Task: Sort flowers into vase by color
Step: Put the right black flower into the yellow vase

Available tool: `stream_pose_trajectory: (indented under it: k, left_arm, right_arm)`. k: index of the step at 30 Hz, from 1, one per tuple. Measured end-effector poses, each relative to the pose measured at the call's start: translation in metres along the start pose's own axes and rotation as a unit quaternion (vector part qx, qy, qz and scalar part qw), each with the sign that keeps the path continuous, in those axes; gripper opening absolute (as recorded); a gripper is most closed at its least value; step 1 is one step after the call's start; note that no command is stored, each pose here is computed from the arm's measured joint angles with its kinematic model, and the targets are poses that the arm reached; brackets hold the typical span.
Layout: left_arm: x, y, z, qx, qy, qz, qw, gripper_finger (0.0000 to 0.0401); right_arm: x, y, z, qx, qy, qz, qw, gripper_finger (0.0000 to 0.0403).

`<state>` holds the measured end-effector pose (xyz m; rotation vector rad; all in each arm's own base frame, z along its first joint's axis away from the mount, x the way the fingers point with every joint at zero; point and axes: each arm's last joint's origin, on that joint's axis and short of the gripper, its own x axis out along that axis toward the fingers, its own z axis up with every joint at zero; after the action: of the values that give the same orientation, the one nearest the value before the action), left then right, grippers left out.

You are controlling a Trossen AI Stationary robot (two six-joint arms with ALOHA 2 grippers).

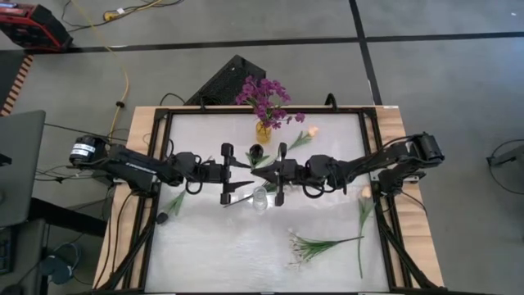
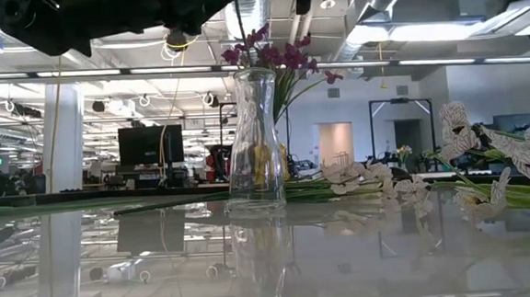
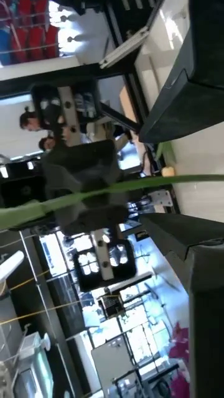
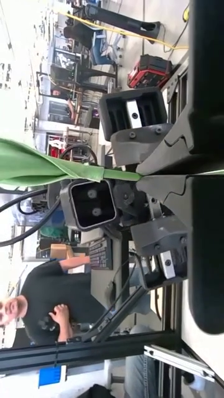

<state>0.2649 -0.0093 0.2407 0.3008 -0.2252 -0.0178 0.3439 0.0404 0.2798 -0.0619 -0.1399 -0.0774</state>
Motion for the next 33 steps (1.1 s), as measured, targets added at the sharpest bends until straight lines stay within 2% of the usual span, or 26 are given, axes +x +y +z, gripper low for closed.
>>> stream_pose_trajectory:
  k: [5,8,14,18,21,29,33]
  left_arm:
    - [0.008,0.001,0.003,-0.002,0.022,-0.008,1.000,0.0181]
    - [0.011,0.002,0.005,-0.002,0.030,-0.010,1.000,0.0162]
    - [0.012,0.002,0.004,-0.002,0.039,-0.012,0.999,0.0076]
    - [0.012,0.001,0.004,-0.002,0.037,-0.019,0.999,0.0011]
    - [0.012,0.001,0.004,0.000,0.035,-0.025,0.999,0.0004]
    - [0.012,0.006,0.003,0.003,0.037,-0.024,0.999,0.0001]
    - [0.008,0.017,0.005,-0.001,0.041,-0.017,0.999,0.0000]
  right_arm:
    - [0.000,0.000,0.000,0.001,-0.001,0.000,1.000,0.0018]
    - [0.000,0.000,0.000,0.000,0.002,0.000,1.000,0.0018]
    - [0.000,0.000,-0.001,0.000,0.003,0.001,1.000,0.0019]
    - [0.000,0.001,-0.001,0.002,0.004,0.001,1.000,0.0036]
    - [0.000,0.001,-0.001,0.022,0.005,0.002,1.000,0.0055]
    - [-0.002,0.000,-0.006,0.011,0.050,0.000,0.999,0.0113]
    - [-0.007,-0.003,-0.002,-0.003,0.069,-0.035,0.997,0.0156]
